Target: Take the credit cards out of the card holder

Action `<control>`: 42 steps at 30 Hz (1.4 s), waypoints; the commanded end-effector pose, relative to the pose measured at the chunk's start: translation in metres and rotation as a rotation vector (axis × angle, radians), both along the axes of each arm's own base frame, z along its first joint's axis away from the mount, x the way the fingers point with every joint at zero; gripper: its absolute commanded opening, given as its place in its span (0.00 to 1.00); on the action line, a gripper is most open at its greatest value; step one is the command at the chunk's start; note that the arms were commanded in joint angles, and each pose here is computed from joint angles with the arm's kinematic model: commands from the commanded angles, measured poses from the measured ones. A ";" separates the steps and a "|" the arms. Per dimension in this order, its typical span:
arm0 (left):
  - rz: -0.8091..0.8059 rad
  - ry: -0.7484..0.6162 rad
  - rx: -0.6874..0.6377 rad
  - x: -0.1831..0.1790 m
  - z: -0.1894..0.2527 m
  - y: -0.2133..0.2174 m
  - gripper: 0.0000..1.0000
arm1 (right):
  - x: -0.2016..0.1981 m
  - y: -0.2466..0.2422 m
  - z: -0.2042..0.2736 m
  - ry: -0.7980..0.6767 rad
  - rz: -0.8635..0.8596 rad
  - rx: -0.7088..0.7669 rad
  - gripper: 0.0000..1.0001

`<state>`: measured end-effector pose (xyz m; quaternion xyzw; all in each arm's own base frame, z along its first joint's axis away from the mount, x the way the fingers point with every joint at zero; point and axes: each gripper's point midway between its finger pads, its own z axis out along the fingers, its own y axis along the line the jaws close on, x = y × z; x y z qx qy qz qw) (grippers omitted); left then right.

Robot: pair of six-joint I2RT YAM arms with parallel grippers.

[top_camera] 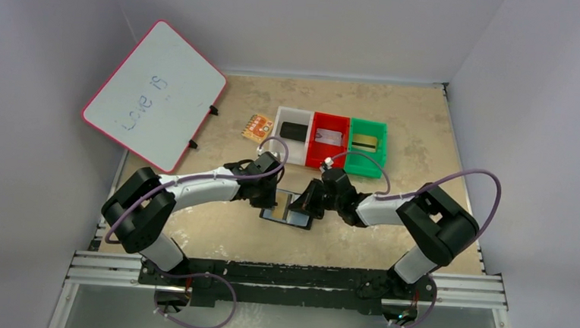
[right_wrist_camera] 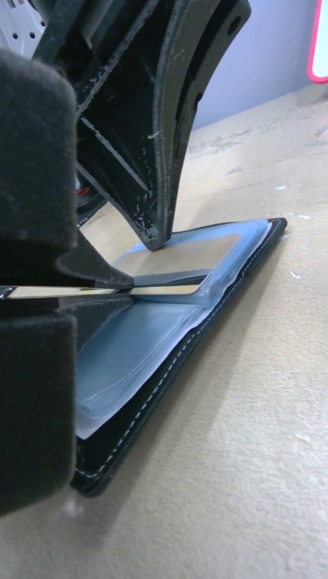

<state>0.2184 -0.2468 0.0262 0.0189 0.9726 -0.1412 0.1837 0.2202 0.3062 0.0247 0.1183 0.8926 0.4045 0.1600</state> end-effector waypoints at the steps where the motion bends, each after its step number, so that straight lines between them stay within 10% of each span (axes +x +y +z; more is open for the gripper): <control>1: 0.036 -0.007 0.103 -0.001 -0.012 0.023 0.00 | -0.003 -0.008 0.005 -0.013 0.002 0.018 0.00; 11: 0.053 -0.030 0.073 0.003 -0.005 0.020 0.00 | -0.006 -0.010 0.006 -0.010 0.014 0.032 0.02; 21: 0.079 -0.205 -0.161 0.025 0.054 -0.012 0.39 | -0.005 -0.009 0.003 -0.007 0.027 0.072 0.00; 29: 0.005 -0.163 -0.275 0.024 0.059 -0.044 0.41 | 0.000 -0.016 -0.010 0.022 -0.018 0.016 0.00; 42: 0.051 -0.058 0.056 0.008 -0.013 -0.001 0.28 | 0.000 -0.025 -0.013 0.033 -0.045 -0.013 0.00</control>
